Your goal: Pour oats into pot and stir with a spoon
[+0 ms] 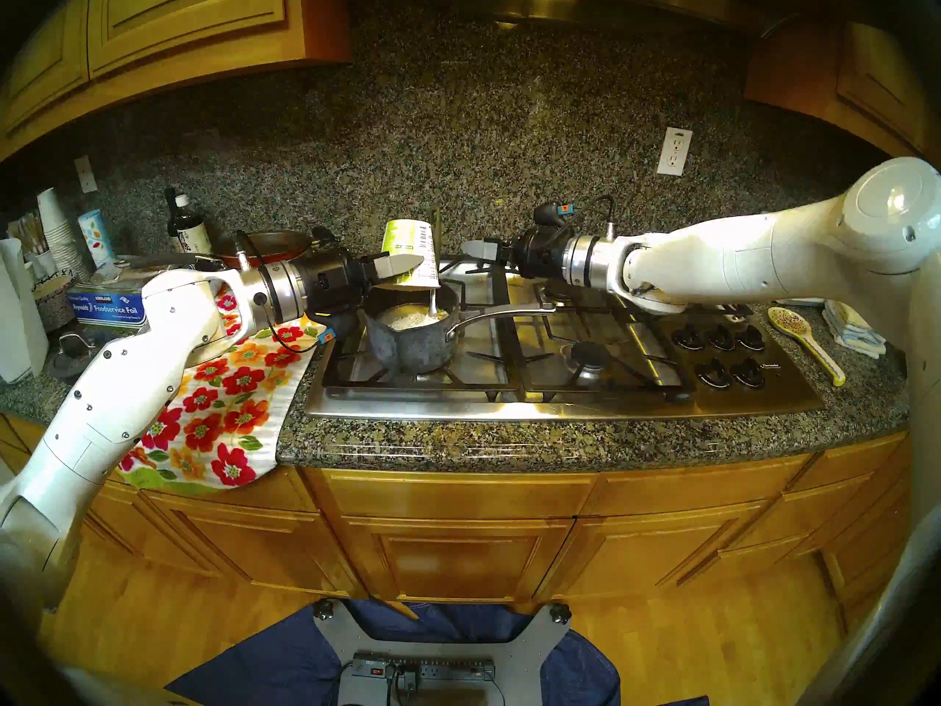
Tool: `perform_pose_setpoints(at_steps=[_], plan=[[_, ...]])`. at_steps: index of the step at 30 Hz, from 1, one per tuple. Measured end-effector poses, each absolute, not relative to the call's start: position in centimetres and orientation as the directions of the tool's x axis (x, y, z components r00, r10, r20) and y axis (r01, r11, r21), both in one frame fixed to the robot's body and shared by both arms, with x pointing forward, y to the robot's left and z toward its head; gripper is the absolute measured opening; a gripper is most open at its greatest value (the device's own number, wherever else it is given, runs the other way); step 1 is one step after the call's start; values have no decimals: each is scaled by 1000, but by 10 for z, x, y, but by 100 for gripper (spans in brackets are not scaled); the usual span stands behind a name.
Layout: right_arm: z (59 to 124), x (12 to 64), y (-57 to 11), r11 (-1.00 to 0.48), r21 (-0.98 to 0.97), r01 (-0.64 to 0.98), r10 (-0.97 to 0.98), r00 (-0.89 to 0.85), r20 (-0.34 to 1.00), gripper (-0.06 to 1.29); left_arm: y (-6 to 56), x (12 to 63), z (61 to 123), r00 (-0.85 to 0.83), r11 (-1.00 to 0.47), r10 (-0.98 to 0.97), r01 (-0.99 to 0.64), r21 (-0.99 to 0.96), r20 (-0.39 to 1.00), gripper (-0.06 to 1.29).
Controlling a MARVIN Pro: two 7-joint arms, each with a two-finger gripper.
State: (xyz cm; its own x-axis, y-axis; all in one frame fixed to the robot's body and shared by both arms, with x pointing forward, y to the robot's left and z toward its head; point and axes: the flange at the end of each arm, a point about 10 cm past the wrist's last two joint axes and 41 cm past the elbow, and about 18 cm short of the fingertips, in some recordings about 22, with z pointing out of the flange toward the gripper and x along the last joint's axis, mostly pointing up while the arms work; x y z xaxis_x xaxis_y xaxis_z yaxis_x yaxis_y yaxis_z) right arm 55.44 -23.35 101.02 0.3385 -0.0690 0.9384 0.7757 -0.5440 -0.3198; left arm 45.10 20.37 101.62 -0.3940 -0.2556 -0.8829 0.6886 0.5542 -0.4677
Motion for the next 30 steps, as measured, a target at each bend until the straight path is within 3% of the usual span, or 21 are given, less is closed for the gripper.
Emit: perform_pose_setpoints(at_steps=[11, 30], plan=[[1010, 554, -234, -544, -320, 776, -69, 338, 938, 124, 202, 445, 1035, -560, 403, -404, 600, -691, -723, 73], [1009, 554, -234, -544, -320, 776, -68, 340, 938, 124, 212, 438, 1062, -707, 171, -529, 453, -875, -469, 73]])
